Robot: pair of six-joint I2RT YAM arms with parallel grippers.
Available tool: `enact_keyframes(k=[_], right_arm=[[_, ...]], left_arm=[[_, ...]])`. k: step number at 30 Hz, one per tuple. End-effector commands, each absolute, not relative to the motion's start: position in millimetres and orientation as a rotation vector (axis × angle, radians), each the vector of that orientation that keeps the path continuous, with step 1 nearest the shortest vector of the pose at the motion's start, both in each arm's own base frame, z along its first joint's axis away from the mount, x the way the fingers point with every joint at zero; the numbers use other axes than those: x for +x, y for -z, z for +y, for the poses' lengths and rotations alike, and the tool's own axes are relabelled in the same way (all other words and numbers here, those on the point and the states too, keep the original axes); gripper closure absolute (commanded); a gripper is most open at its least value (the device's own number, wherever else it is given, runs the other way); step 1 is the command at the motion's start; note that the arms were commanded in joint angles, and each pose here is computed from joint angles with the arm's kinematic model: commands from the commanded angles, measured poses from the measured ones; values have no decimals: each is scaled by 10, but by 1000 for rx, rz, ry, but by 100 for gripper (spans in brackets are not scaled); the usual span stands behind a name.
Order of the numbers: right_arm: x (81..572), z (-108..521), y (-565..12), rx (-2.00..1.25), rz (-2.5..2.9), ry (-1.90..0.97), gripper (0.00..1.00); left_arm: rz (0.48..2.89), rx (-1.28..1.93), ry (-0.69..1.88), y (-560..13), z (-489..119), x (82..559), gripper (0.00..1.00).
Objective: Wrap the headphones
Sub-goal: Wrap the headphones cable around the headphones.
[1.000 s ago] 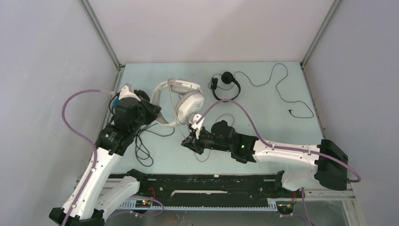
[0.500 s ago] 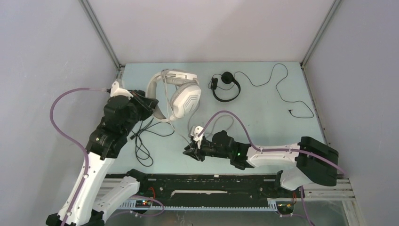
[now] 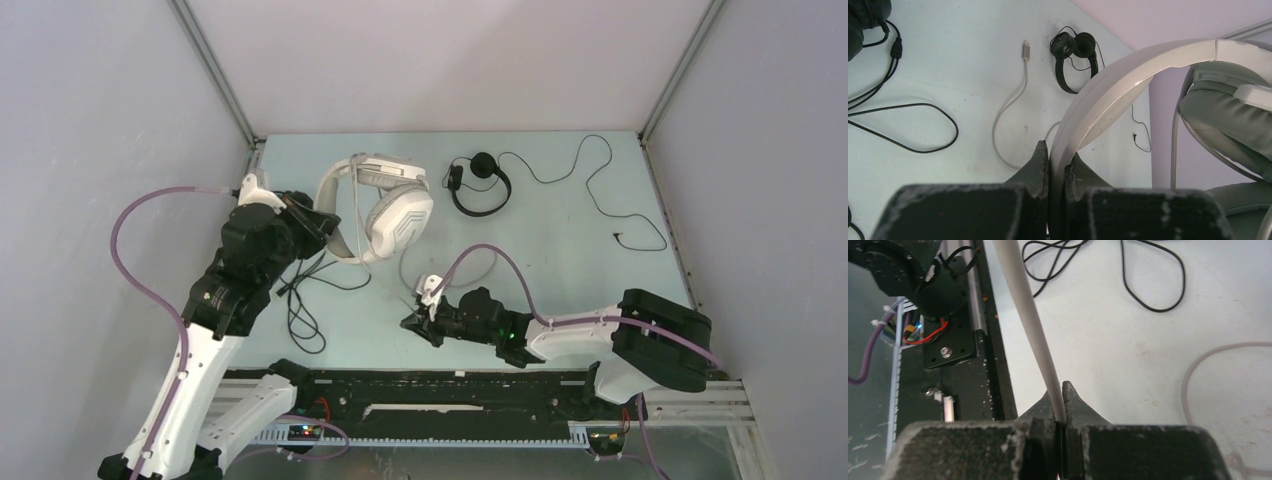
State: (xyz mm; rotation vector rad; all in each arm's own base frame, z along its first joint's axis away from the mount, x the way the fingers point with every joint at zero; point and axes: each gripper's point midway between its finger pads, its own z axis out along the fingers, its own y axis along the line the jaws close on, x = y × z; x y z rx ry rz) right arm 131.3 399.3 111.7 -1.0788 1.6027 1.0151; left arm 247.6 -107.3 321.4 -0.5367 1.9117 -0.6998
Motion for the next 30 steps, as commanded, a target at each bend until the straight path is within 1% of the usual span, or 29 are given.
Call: enact_keyframes(k=[1,4,9,20,26,30], right_arm=[[1462,3834,-1129,-989,1635,-944,100],[1464,3774,-1149,-984,1642,-935,100],[1410,3727,-1158,-1003,1646,-945,100],[1233,3634,-1120,-1035,1642,-998,100],[1172,3623,-1101,-1070,1640,-1002,100],[1130,3633,-1136,-1084,1626,-1027,100]], left_arm=[[1657,-502,859,-4119,-1078,2421,100],[1667,-507,800,-4081,-988,2445,100],[1665,-511,830,-4060,-984,2461,100],[1671,-543,761,-3975,-820,2565,100],[1665,-548,780,-3956,-838,2662,100],[1669,-545,725,-3902,-774,2733,100]])
